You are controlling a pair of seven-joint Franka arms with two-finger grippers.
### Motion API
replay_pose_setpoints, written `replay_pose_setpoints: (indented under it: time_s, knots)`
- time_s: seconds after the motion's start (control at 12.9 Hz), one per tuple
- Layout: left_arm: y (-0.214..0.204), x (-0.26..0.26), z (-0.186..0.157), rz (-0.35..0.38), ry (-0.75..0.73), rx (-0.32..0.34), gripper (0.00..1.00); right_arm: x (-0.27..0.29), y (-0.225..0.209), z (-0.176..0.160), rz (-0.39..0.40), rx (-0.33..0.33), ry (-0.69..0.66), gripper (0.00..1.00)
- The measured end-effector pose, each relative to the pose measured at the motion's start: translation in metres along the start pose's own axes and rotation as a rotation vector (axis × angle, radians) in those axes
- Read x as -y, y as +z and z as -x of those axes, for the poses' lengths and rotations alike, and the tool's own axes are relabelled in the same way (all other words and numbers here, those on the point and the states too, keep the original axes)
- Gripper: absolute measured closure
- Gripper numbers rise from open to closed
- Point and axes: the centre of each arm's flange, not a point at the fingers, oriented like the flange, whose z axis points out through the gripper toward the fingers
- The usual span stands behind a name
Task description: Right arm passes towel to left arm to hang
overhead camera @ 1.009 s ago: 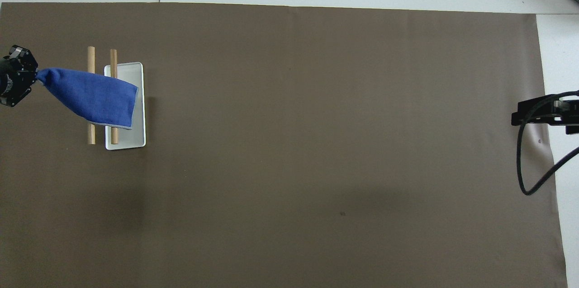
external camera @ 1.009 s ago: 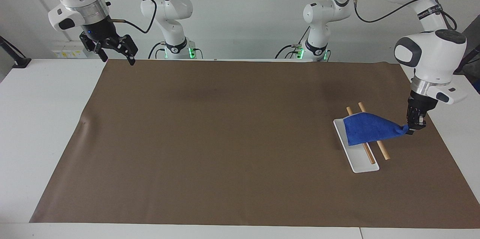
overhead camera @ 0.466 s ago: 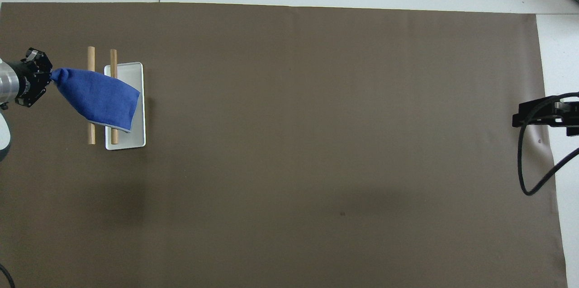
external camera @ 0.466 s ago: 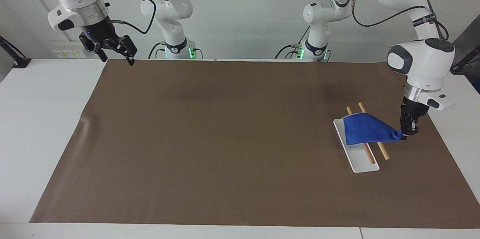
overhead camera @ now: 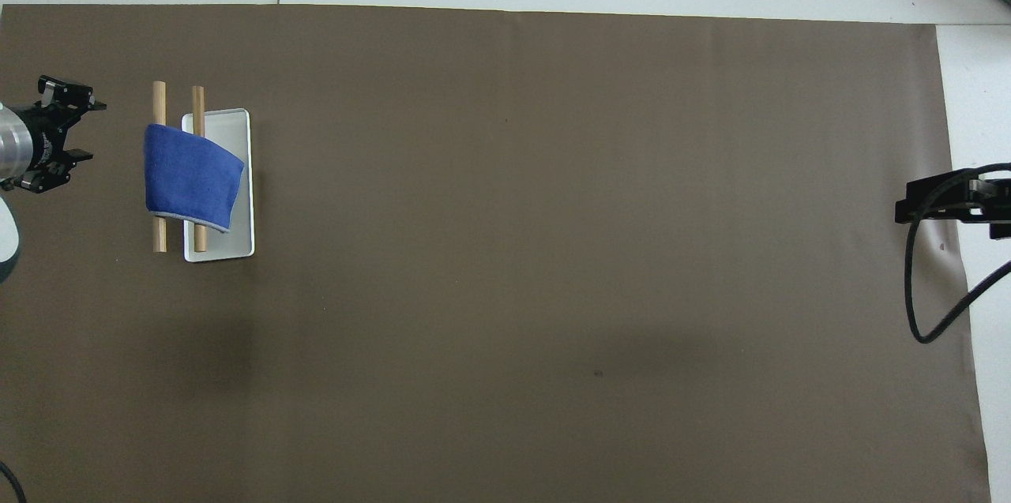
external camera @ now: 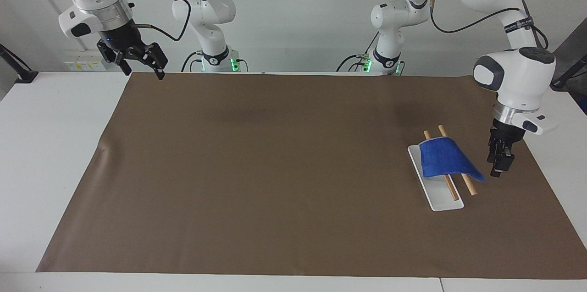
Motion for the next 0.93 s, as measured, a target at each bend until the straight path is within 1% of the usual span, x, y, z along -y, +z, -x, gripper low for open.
replay_pose_setpoints:
  time_s: [0.08,0.16,0.23,0.39,0.54,0.62,0.7,0.78,0.93]
  knots:
    - [-0.001,-0.001,-0.001,0.002,0.0,-0.001,0.03,0.0,0.0,0.0,0.0,-0.001,0.0,0.0]
    - [-0.003,-0.003,-0.002,0.004,0.0,-0.002,0.0,0.0,-0.001,0.001,-0.001,-0.002,0.0,0.0]
    - [-0.007,-0.007,-0.002,-0.008,0.003,0.006,0.0,0.0,-0.003,0.002,-0.001,-0.005,0.0,0.0]
    - [-0.025,-0.024,-0.001,-0.093,0.025,0.065,0.0,-0.001,-0.008,0.005,-0.003,-0.015,0.0,0.0]
    - [-0.044,-0.045,0.013,-0.172,0.104,0.132,0.0,-0.002,-0.013,0.008,-0.005,-0.025,0.0,0.0]
    - [-0.052,-0.052,0.024,-0.209,0.173,0.17,0.0,-0.002,-0.015,0.01,-0.006,-0.029,-0.001,0.0]
    - [-0.059,-0.057,0.033,-0.227,0.255,0.201,0.0,-0.001,-0.015,0.01,-0.006,-0.028,-0.003,0.0]
    - [-0.068,-0.062,0.037,-0.229,0.332,0.219,0.0,-0.001,-0.013,0.01,-0.005,-0.023,-0.003,0.0]
    - [-0.095,-0.066,0.036,-0.219,0.451,0.233,0.0,-0.001,-0.004,0.007,-0.002,-0.004,-0.003,0.0]
